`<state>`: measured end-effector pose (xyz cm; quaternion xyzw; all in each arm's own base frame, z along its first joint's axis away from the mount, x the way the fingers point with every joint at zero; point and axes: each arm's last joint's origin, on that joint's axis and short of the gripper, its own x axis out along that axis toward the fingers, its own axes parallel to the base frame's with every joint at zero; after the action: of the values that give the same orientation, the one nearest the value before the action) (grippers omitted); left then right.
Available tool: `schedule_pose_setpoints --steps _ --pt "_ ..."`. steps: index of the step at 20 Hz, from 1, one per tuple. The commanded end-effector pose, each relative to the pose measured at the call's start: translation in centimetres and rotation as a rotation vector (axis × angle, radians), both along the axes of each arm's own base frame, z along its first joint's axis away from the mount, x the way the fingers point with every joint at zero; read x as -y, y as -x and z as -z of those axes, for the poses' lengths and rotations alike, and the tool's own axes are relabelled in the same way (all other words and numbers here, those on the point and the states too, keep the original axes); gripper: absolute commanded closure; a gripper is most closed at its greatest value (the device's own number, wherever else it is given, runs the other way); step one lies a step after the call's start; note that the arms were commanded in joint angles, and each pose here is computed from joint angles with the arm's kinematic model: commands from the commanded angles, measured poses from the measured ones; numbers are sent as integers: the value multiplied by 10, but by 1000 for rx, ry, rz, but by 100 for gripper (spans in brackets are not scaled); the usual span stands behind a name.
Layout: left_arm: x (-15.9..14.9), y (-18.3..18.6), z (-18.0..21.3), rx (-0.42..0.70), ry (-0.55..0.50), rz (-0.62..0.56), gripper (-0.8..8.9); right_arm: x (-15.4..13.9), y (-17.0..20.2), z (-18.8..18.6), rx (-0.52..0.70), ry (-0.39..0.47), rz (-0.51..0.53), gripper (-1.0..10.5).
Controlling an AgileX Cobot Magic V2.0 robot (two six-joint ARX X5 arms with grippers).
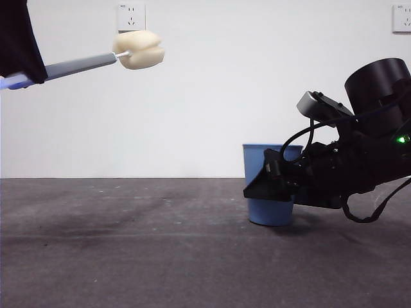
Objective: Pick up the cup brush,pick up the cup,insert the brush into the cup,clean the cup,put the cup brush back,put the cup back to the fixed position on the table
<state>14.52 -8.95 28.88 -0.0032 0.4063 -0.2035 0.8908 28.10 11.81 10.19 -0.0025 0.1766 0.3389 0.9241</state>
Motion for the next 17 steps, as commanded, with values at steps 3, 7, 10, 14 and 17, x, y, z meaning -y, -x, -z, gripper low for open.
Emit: schedule_pose_setpoints --steps 3,7,10,14,17 --pt "0 0 0 8 -6 10 821 -1 0 1 -3 2 0 865" --pt "0 0 0 7 -10 12 821 -1 0 1 -8 -5 -2 963" --pt "0 1 1 9 -38 39 821 -1 2 -1 -56 -14 6 963" --pt "-3 5 4 -3 -130 122 822 1 16 -33 -105 92 -2 963" --pt "-3 6 5 10 -177 182 822 6 31 -72 -142 237 12 963"
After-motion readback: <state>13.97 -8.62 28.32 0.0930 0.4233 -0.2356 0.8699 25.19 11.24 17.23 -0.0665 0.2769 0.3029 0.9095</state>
